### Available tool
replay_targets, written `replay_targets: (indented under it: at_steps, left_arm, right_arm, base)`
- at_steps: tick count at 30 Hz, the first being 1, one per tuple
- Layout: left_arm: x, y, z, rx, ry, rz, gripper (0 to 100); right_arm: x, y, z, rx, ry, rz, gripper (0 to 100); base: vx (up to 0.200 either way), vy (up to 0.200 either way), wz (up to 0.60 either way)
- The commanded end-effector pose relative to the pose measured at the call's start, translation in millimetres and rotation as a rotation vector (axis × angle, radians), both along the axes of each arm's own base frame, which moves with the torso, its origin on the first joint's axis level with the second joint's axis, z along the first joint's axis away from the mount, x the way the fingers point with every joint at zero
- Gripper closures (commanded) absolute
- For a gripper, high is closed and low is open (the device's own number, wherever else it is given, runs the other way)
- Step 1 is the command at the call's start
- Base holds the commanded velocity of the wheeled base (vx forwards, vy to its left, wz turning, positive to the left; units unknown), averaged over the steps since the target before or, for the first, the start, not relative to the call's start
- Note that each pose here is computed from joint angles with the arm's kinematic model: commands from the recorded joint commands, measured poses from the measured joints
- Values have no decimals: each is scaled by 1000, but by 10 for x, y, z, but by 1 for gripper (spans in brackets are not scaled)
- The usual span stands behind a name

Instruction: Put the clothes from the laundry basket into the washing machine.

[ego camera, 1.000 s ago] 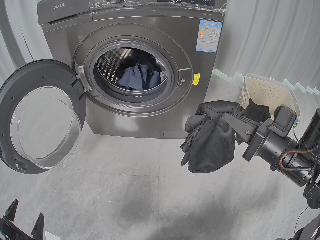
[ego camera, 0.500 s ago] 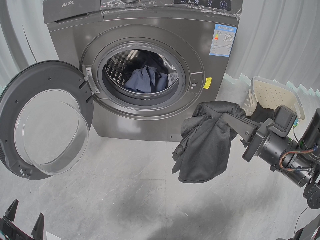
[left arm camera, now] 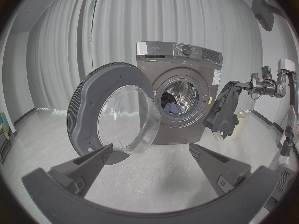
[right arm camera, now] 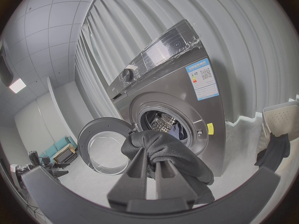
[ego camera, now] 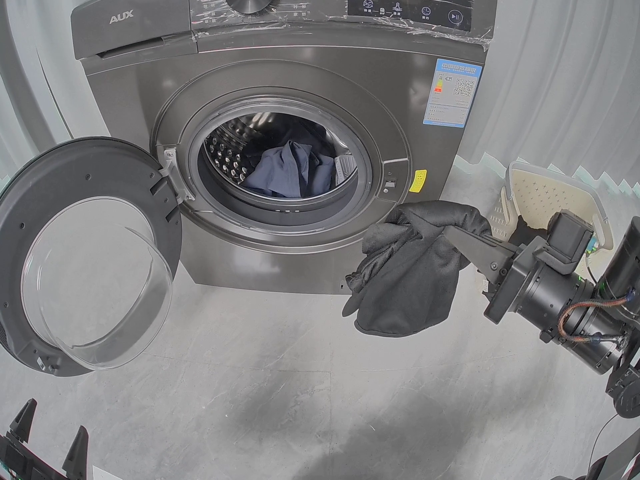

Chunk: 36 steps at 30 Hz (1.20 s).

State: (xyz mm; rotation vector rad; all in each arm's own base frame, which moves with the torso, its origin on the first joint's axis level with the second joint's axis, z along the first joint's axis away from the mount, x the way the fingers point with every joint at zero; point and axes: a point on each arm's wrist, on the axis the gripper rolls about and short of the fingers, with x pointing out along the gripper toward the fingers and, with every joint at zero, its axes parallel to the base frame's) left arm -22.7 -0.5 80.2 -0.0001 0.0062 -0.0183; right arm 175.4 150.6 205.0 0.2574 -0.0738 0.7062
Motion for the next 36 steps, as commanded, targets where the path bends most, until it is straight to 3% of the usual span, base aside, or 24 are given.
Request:
replay_targets:
  at_steps: [1,10,23,24,26,28,30,32,33,36]
  left_arm:
    - [0,0,-49,2,1,0,0]
    - [-1,1,-50,14,-3,11,0]
    - [-1,1,-49,28,-5,12,0]
    - [-1,-1,-47,46,-7,6,0]
    - [-26,-5,76,53,-73,-9,0]
    - [-109,-24,432,36,-199,-63,0]
    - [-115,-50,649,55,-214,-163,0]
    - [-64,-69,678,72,-180,-255,0]
    - [38,-84,690,68,-111,-331,0]
    - [294,-91,678,45,41,-404,0]
  right_arm:
    - [1,3,-2,-1,1,1,100]
    - [71,169,-92,-26,29,33,100]
    - [180,521,39,46,-21,54,100]
    - [209,553,17,45,-22,55,100]
    - [250,603,-5,53,-33,55,100]
    - [265,677,-22,69,-52,65,100]
    - [280,741,-48,82,-64,71,100]
    - [297,788,-57,89,-70,77,100]
    - [318,826,-47,98,-79,79,100]
    - [364,877,11,124,-101,80,100]
  base:
    - [0,200,0]
    - [0,44,0]
    - [0,0,0]
    - [0,0,0]
    - [0,0,0]
    - [0,0,0]
    - [0,0,0]
    - [0,0,0]
    - [0,0,0]
    - [0,0,0]
